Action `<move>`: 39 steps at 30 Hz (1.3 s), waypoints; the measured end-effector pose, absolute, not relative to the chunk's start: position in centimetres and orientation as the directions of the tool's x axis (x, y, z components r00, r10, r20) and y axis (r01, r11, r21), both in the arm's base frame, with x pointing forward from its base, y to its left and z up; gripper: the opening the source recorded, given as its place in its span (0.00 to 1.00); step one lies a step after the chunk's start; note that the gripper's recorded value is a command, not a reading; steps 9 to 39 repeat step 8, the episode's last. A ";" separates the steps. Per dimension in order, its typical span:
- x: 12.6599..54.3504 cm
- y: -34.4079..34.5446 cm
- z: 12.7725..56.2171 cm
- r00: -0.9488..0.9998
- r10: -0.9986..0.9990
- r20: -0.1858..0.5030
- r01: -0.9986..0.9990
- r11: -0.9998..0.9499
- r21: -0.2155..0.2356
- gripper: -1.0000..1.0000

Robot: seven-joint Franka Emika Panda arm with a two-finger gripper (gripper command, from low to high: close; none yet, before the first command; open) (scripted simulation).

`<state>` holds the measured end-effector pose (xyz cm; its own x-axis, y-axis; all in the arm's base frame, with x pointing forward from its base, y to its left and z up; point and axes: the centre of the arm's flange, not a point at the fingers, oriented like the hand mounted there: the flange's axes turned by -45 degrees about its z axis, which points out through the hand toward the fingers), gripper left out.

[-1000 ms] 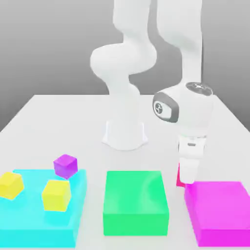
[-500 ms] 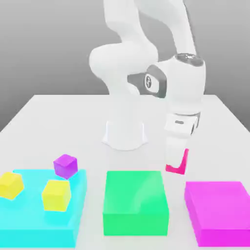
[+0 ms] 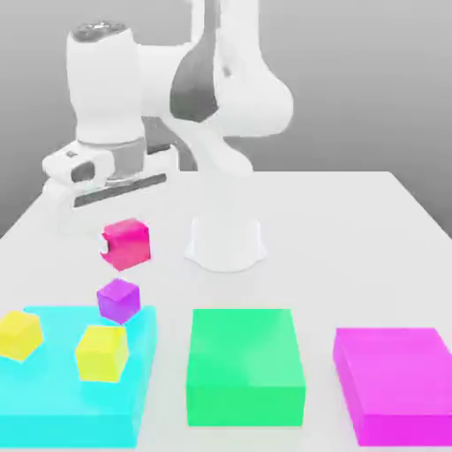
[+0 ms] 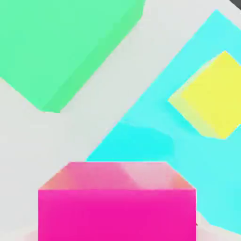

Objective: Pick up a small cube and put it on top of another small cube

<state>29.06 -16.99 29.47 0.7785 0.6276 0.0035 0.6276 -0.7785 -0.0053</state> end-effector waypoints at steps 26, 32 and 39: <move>28.8 -17.3 25.2 0.783 0.622 0.000 0.622 -0.783 -0.003 1.00; 28.8 -17.3 25.2 0.783 0.622 0.000 0.622 -0.783 -0.003 1.00; 28.8 -17.3 25.2 0.783 0.622 0.000 0.622 -0.783 -0.003 1.00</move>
